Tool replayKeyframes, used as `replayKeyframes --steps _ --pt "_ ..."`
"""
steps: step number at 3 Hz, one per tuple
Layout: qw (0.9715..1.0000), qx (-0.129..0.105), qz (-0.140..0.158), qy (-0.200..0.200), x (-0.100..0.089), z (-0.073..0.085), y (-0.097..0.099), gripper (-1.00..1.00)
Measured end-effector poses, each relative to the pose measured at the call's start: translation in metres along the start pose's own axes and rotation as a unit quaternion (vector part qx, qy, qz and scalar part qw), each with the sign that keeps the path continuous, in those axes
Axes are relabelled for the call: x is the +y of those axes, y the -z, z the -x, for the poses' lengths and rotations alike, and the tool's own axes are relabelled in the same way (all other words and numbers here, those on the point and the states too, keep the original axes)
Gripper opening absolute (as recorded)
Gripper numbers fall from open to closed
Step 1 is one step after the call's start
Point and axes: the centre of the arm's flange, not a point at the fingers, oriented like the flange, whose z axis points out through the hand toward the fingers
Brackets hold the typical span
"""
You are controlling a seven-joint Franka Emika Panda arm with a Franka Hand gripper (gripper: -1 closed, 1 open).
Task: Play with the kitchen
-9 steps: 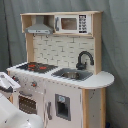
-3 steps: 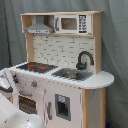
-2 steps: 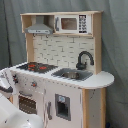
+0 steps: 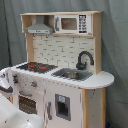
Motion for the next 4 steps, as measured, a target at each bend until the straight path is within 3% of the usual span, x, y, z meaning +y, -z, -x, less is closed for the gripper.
replayKeyframes --steps 1,2,3,4 --pt "0.9987 0.0 0.0 -0.05 0.0 0.0 0.0 -1.0" --pt "0.9987 0.001 -0.001 -0.051 -0.001 0.0 0.001 -1.0" --pt "0.9987 0.001 -0.001 -0.051 -0.001 0.0 0.001 1.0" --pt "0.9992 0.027 0.0 -0.029 -0.004 -0.023 0.038 1.0"
